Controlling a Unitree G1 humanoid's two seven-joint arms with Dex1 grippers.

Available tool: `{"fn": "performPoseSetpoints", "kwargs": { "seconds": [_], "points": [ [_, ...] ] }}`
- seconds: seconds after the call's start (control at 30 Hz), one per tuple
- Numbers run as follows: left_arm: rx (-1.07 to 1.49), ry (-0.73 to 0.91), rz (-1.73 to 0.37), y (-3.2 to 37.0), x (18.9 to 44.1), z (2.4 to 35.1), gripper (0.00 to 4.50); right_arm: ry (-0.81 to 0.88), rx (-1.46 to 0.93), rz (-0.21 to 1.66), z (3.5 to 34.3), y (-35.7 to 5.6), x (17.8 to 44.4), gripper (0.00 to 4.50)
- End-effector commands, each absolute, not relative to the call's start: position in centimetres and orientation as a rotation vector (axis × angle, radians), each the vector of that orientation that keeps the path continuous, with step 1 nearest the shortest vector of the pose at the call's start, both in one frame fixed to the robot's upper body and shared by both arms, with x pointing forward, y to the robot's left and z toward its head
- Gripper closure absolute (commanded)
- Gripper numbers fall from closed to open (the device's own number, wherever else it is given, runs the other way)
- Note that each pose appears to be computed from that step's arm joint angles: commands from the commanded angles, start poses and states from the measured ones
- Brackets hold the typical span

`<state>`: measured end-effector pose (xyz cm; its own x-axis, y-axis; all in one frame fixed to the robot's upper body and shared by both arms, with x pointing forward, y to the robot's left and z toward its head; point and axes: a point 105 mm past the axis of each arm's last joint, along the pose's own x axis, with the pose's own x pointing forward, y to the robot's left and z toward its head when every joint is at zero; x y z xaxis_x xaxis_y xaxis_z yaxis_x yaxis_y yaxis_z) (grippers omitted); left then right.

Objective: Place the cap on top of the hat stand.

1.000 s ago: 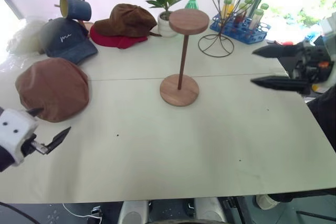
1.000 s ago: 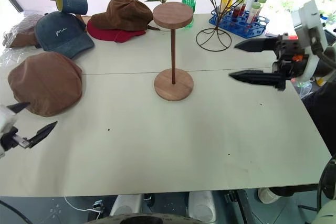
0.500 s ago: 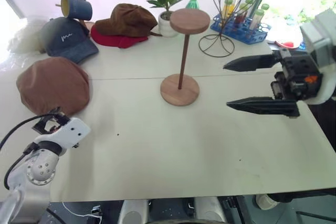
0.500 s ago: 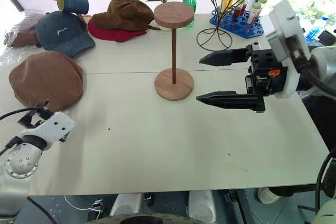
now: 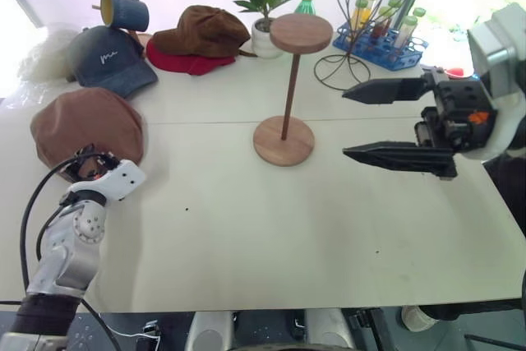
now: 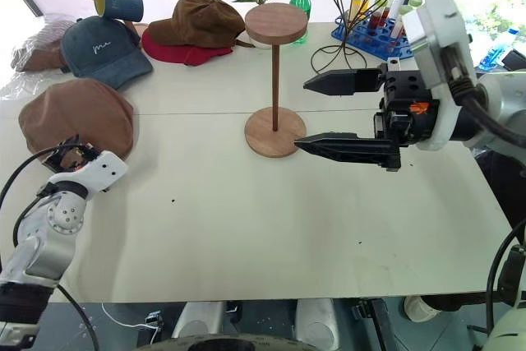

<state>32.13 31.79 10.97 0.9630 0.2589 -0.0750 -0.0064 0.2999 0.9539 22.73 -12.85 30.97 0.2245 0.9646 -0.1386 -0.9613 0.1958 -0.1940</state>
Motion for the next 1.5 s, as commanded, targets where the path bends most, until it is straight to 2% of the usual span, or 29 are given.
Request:
{"fn": "performPoseSetpoints", "kwargs": {
  "seconds": [0.03, 0.2, 0.3, 0.5, 0.53, 0.57, 0.67, 0.83, 0.93, 1.07, 1.17, 1.37, 1.5],
  "points": [
    [1.315, 0.245, 0.199, 32.7, 32.4, 10.4, 0.0, -0.071, -0.283, 1.36, 32.0, -12.8, 22.1, 0.05],
    [1.336, 0.223, 0.203, 33.0, 33.1, 10.4, 0.0, -0.063, -0.286, 1.329, 31.8, -13.1, 22.7, 0.05],
    [1.331, 0.215, 0.214, 33.2, 33.2, 10.5, 0.73, -0.061, -0.287, 1.321, 31.6, -13.2, 23.0, 0.0],
    [1.336, 0.192, 0.252, 34.3, 32.9, 11.7, 3.84, -0.06, -0.289, 1.299, 31.6, -13.5, 23.4, 0.0],
    [1.339, 0.186, 0.263, 34.6, 32.9, 12.1, 4.24, -0.057, -0.291, 1.296, 31.5, -13.6, 23.5, 0.0],
    [1.34, 0.183, 0.27, 34.7, 32.8, 12.3, 4.41, -0.055, -0.292, 1.295, 31.4, -13.6, 23.5, 0.0],
    [1.384, 0.141, 0.316, 35.7, 32.6, 14.9, 4.41, -0.035, -0.257, 1.287, 31.5, -13.8, 23.7, 0.0],
    [1.465, -0.093, 0.377, 34.8, 32.1, 22.8, 4.41, -0.039, -0.295, 1.271, 31.4, -13.8, 23.9, 0.0],
    [1.449, -0.364, 0.366, 31.3, 31.7, 29.2, 4.41, -0.037, -0.302, 1.263, 31.2, -14.0, 24.0, 0.0],
    [1.344, -0.659, 0.313, 27.0, 30.9, 34.7, 4.41, -0.043, -0.309, 1.25, 31.4, -14.3, 24.3, 0.0],
    [1.225, -0.883, 0.152, 22.4, 30.4, 37.8, 4.41, -0.065, -0.337, 1.227, 32.4, -15.1, 24.4, 0.0],
    [1.11, -1.139, -0.221, 15.5, 28.7, 39.2, 4.41, -0.104, -0.285, 1.099, 35.4, -18.9, 24.6, 0.0],
    [1.065, -1.197, -0.391, 12.7, 28.7, 38.6, 4.41, -0.116, -0.28, 1.018, 36.2, -20.8, 24.8, 0.0]
  ]
}}
